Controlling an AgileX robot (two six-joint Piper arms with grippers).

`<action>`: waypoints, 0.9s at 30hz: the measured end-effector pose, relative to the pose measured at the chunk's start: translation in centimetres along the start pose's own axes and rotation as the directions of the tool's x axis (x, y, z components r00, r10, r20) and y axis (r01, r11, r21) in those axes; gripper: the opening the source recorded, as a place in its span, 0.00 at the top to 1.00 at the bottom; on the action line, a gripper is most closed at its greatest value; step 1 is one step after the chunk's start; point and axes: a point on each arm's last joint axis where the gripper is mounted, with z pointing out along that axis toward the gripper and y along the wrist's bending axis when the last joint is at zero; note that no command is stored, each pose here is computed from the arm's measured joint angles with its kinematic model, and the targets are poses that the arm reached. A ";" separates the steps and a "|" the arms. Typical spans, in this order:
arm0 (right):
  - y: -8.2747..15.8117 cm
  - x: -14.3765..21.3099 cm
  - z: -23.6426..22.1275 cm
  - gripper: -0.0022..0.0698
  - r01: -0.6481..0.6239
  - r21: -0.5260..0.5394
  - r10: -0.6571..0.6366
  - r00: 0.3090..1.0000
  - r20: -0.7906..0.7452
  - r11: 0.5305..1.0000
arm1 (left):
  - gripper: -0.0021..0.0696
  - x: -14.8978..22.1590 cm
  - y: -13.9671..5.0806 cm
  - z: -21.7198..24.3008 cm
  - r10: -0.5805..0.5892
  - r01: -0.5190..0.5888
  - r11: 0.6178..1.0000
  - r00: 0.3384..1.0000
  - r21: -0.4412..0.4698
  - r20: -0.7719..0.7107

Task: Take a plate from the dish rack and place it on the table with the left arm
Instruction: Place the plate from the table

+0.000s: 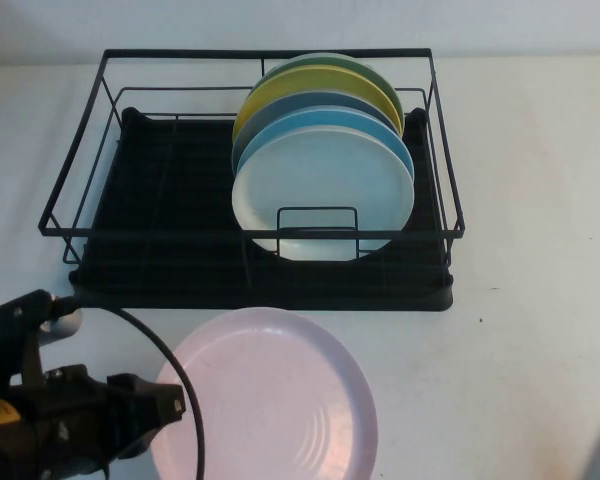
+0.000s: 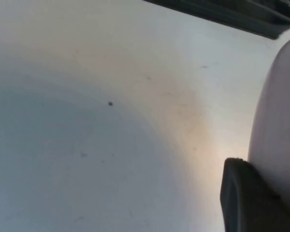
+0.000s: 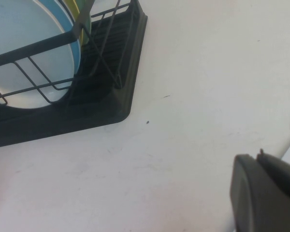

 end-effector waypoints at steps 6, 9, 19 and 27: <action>0.0 0.0 0.0 1.00 0.000 0.000 0.000 1.000 0.000 1.000 | 0.91 -0.3 1.4 3.0 -0.028 0.027 0.996 1.000 -0.086 -0.006; 0.0 0.0 0.0 1.00 0.000 0.000 0.000 1.000 0.000 1.000 | 0.84 -0.3 2.2 4.5 -0.040 0.036 0.991 0.999 -0.132 -0.023; 0.0 0.0 0.0 1.00 0.000 0.000 0.000 1.000 0.000 1.000 | 0.33 -0.9 3.0 6.7 0.010 -0.018 0.983 0.999 -0.185 -0.043; 0.0 0.0 0.0 1.00 0.000 0.000 0.000 1.000 0.000 1.000 | 0.53 -4.2 0.0 2.5 0.191 -0.178 0.980 0.969 -0.093 0.157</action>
